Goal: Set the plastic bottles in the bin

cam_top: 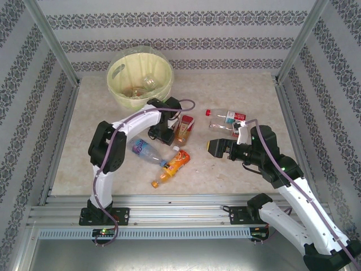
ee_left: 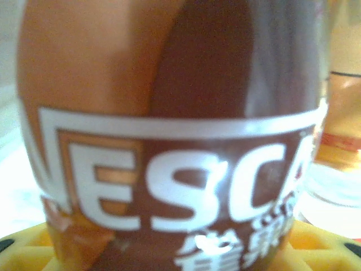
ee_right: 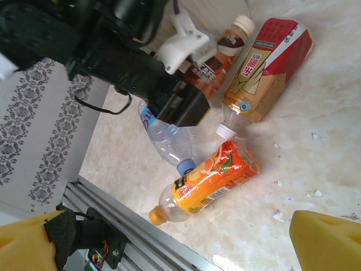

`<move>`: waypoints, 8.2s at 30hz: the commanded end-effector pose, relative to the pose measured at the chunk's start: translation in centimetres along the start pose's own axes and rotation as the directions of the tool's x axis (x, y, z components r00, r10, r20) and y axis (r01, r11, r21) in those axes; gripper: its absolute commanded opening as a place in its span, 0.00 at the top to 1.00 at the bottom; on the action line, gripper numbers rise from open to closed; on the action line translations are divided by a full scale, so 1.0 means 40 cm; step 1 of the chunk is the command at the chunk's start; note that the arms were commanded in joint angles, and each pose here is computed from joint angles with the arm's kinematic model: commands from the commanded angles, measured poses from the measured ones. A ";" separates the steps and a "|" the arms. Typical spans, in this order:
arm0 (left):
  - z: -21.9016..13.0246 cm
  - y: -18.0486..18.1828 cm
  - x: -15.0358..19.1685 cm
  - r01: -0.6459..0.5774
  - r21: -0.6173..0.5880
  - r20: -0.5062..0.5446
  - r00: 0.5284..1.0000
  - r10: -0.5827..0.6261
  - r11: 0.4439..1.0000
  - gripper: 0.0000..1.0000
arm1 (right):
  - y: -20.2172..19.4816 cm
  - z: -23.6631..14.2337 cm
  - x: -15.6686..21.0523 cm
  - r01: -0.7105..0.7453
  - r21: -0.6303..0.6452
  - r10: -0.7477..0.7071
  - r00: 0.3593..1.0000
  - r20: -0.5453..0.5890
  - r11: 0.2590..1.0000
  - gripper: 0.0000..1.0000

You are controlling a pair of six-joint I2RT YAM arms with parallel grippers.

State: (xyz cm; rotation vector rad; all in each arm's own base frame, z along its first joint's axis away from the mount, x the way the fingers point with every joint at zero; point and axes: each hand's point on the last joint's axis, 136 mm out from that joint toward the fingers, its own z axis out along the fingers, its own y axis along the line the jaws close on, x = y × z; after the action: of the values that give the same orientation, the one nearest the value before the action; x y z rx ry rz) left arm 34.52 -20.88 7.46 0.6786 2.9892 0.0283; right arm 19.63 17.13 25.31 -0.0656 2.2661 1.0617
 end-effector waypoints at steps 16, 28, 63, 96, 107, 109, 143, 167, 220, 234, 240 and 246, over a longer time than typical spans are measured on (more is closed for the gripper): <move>-0.428 -0.127 -0.099 -0.083 0.241 0.415 0.910 -0.025 0.967 0.46 | 0.026 -0.005 -0.022 0.010 -0.042 -0.009 1.000 0.023 0.999 0.02; -0.639 -0.127 -0.132 -0.138 0.292 0.581 0.811 -0.061 0.946 0.46 | 0.041 -0.001 -0.040 0.002 -0.057 0.000 0.999 0.033 0.998 0.03; -0.533 0.347 -0.185 0.340 0.158 0.462 0.804 -0.374 0.927 0.34 | 0.051 -0.001 -0.046 0.006 -0.033 -0.005 1.000 0.028 0.999 0.03; -0.740 0.075 -0.004 -0.001 0.429 0.716 0.610 -0.339 0.903 0.00 | 0.001 0.037 -0.018 -0.018 0.039 0.018 1.000 0.002 0.999 0.03; -0.596 -0.112 0.109 -0.115 0.515 0.671 0.671 -0.316 0.849 0.00 | -0.058 0.050 -0.008 -0.023 0.149 0.025 1.000 -0.011 0.989 0.03; -0.555 -0.119 0.124 -0.103 0.519 0.649 0.694 -0.312 0.849 0.00 | -0.071 0.053 -0.007 -0.016 0.178 0.020 1.000 -0.017 0.984 0.03; -0.387 -0.264 0.162 -0.124 0.651 0.572 0.728 -0.377 0.749 0.00 | -0.496 0.128 -0.313 -0.062 0.583 0.086 0.996 -0.014 0.810 0.02; -0.358 -0.304 0.128 -0.129 0.673 0.522 0.781 -0.344 0.728 0.00 | -0.625 0.211 -0.249 0.077 0.584 0.081 0.968 -0.239 0.808 0.02; -0.350 -0.295 0.128 -0.106 0.653 0.516 0.787 -0.338 0.749 0.00 | -0.625 0.217 -0.338 -0.464 0.639 0.459 0.868 0.190 0.614 0.02; -0.360 -0.293 0.137 -0.107 0.659 0.516 0.785 -0.344 0.745 0.00 | -0.686 0.234 -0.428 -0.172 0.704 0.240 0.971 0.002 0.689 0.02; -0.358 -0.304 0.137 -0.095 0.683 0.496 0.788 -0.365 0.724 0.00 | -0.736 0.261 -0.438 -0.062 0.702 0.183 0.978 -0.097 0.709 0.02; -0.331 -0.317 0.153 -0.068 0.681 0.468 0.806 -0.362 0.729 0.00 | -0.792 0.288 -0.420 0.031 0.710 0.159 0.967 -0.200 0.703 0.02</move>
State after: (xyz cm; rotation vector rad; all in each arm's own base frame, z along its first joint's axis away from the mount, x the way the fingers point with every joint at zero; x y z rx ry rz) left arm 23.04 -29.16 19.56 0.3587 2.3683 -1.0962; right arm 48.58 1.04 8.25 0.3217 2.7361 0.1897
